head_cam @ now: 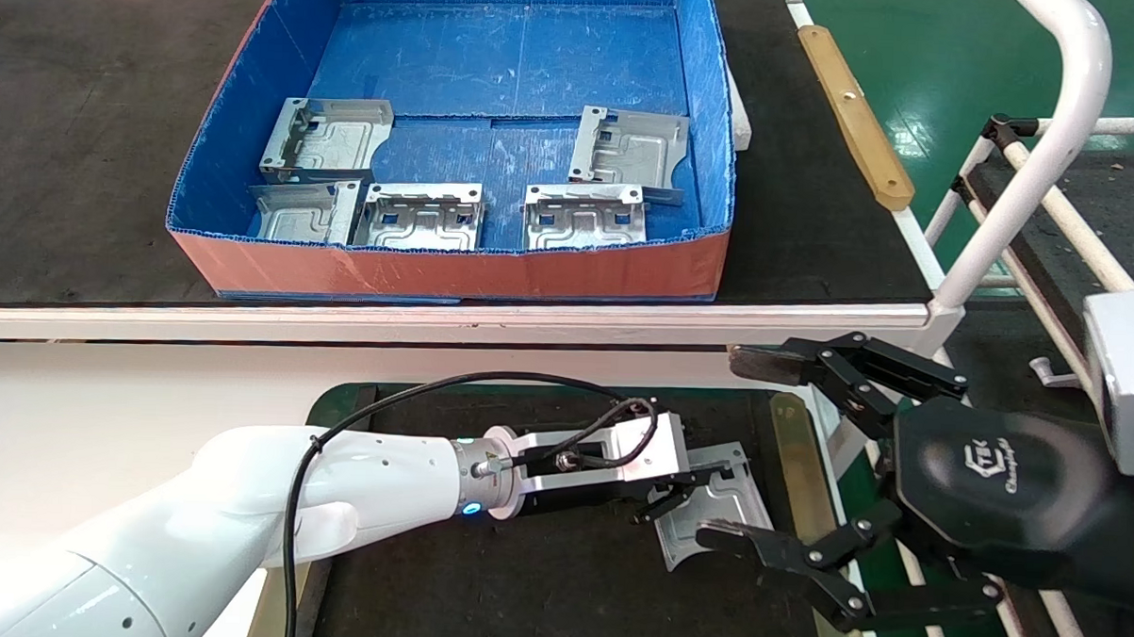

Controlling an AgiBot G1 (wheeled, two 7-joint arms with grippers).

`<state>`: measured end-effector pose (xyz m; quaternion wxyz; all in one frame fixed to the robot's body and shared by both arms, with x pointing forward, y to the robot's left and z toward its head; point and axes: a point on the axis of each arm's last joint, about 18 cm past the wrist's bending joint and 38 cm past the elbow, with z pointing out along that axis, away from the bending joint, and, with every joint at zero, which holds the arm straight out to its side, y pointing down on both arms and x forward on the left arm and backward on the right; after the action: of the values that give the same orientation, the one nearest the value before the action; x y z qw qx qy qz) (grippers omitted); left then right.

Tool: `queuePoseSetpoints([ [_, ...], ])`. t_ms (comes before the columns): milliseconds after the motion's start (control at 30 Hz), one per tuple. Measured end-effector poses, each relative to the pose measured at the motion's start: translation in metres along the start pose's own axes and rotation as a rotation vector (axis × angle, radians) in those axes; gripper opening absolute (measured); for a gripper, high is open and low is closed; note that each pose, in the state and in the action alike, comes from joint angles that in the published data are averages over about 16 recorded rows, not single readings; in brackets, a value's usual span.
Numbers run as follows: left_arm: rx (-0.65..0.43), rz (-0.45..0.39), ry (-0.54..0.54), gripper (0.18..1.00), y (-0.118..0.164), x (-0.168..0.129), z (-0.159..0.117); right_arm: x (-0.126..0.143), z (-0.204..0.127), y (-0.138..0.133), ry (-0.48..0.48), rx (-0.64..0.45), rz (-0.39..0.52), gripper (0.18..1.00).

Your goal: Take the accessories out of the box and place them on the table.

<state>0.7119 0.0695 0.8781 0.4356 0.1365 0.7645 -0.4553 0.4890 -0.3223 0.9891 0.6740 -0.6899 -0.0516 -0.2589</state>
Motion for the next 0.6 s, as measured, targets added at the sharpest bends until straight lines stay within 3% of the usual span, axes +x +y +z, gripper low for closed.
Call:
queuePoseSetpoints([
  [267, 0.030, -0.045, -0.004, 0.480, 0.000, -0.002, -0.011, 0.000, 0.000, 0.000, 0.000, 0.000, 0.000, 1.001],
  [600, 0.130, -0.180, -0.015, 0.712, -0.003, -0.008, -0.051, 0.000, 0.000, 0.000, 0.000, 0.000, 0.000, 1.001],
])
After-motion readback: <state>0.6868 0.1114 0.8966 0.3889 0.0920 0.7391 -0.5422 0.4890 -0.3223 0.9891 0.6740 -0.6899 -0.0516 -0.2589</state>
